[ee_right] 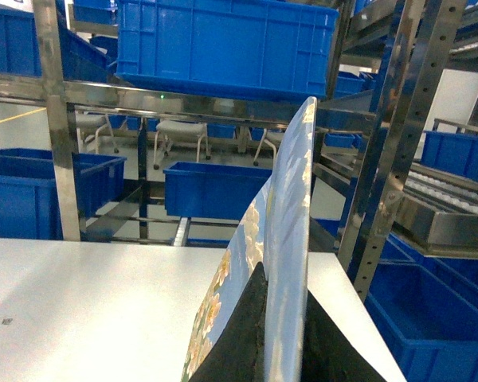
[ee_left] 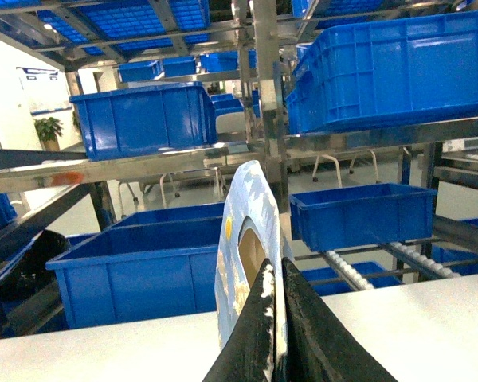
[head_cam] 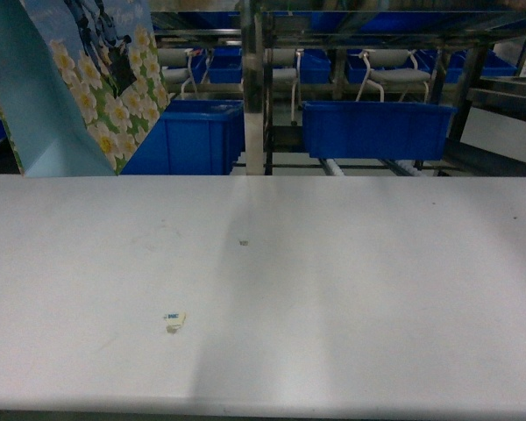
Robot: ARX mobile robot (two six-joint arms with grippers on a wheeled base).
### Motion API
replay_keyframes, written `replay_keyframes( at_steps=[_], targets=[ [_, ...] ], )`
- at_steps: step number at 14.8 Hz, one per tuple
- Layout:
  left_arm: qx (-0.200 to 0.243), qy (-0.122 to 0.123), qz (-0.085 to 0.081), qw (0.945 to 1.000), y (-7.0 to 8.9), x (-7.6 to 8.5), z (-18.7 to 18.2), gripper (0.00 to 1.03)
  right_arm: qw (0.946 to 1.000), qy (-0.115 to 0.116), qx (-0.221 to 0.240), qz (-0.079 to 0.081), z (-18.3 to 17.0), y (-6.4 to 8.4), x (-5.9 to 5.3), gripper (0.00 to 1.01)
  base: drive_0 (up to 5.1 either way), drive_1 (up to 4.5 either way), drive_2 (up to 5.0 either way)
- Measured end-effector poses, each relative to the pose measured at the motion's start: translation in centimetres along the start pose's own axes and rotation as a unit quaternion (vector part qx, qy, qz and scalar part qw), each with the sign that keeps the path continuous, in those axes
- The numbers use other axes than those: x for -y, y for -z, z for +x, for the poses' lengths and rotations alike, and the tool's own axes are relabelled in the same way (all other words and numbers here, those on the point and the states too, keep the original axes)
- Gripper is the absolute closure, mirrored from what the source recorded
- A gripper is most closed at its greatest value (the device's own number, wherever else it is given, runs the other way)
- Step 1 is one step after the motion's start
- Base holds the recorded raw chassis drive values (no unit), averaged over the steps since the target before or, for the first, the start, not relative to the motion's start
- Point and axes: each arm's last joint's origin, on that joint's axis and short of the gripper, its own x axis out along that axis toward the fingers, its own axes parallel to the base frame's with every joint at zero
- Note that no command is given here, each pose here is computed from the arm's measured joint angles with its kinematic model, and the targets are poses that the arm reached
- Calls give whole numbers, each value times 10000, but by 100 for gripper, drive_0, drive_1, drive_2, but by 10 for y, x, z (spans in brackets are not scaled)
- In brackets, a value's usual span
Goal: Move flower gift bag to table near conveyor
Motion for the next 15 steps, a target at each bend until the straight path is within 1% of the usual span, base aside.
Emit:
replay_keyframes(
  at_steps=[2,3,4,5,6,8,9,10,11,12,13,14,15],
  targets=[
    [0,0,0,10000,0,0,0,101,10000,3,44,-1,2,0,1,98,0,0,0],
    [2,2,-1,10000,0,0,0,101,9999,-62,96,-11,7,2,2,98,0,0,0],
    [0,2,0,10000,0,0,0,101,9999,-106,69,-31,14,7,4,98,0,0,0],
    [2,2,-1,10000,0,0,0,101,9999,-113,11,-54,23,16,8,98,0,0,0],
    [2,0,-1,10000,0,0,0,101,9998,-130,-83,-89,35,26,14,98,0,0,0],
    [2,2,-1,10000,0,0,0,101,9996,-128,-202,-138,60,44,28,98,0,0,0],
    [0,4,0,10000,0,0,0,101,9992,-141,-328,-174,79,55,37,98,0,0,0],
    [2,0,-1,10000,0,0,0,101,9982,-191,-534,-189,96,69,45,98,0,0,0],
    [2,0,-1,10000,0,0,0,101,9963,-229,-820,-125,109,82,50,98,0,0,0],
    [0,0,0,10000,0,0,0,101,9940,-301,-1048,-70,123,93,51,98,0,0,0],
    [0,2,0,10000,0,0,0,101,9927,-349,-1153,-41,137,101,53,98,0,0,0],
    [2,0,-1,10000,0,0,0,101,9925,-415,-1149,-37,149,105,53,98,0,0,0],
    [0,0,0,10000,0,0,0,101,9905,-594,-1242,-3,158,110,51,98,0,0,0]
  ],
)
